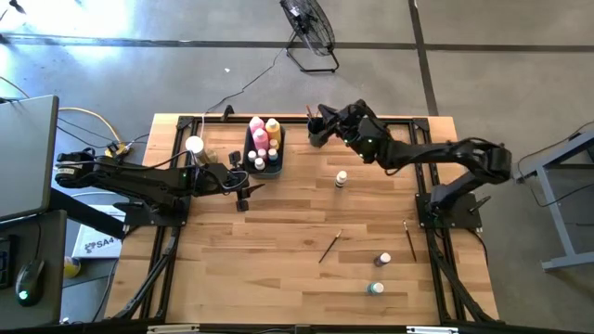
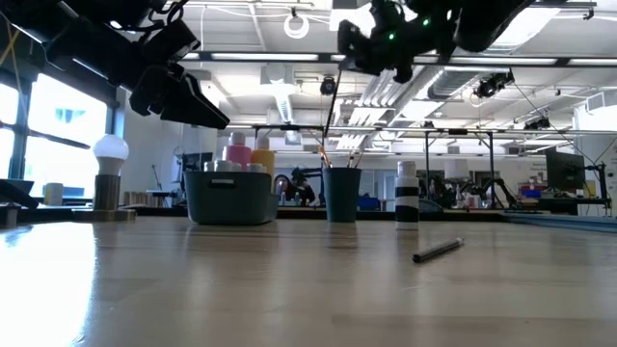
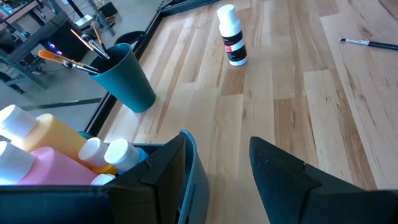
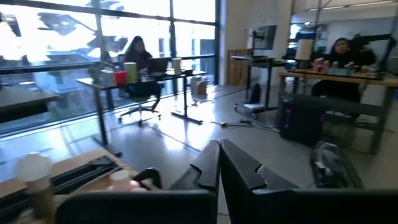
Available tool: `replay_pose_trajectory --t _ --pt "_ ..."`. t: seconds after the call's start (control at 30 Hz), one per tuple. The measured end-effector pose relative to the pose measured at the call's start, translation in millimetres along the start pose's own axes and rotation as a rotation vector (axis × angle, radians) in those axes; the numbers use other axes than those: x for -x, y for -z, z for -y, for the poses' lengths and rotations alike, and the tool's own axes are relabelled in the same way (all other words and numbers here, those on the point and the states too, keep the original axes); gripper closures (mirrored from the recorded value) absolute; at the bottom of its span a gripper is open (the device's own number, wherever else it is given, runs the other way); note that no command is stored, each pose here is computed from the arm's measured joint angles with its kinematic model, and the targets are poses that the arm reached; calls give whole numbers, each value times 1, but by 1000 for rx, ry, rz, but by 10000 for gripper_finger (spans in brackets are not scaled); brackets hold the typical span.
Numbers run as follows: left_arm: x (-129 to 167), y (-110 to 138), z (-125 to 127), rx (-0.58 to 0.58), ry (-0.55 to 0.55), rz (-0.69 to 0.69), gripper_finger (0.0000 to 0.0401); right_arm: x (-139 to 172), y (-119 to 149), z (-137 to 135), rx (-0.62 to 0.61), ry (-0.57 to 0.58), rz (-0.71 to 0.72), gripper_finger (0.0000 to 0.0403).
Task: Pick & Place Paint Supplies
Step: Put the silver paint brush into the green cup
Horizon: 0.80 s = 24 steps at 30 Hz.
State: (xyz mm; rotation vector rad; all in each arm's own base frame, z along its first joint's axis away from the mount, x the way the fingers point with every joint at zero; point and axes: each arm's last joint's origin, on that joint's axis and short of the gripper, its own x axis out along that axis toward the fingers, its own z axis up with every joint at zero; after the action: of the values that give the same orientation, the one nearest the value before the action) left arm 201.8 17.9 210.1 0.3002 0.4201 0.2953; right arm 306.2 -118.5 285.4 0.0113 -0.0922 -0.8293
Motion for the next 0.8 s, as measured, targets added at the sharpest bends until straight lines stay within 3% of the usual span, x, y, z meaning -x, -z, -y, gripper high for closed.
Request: replay_pose_trajectory --t 0.33,0.8 --pt "0 0 0 0 0 0 226 -23 39 5 65 206 -4 400" --pt "0 0 0 0 0 0 226 -27 51 7 115 311 -27 400"
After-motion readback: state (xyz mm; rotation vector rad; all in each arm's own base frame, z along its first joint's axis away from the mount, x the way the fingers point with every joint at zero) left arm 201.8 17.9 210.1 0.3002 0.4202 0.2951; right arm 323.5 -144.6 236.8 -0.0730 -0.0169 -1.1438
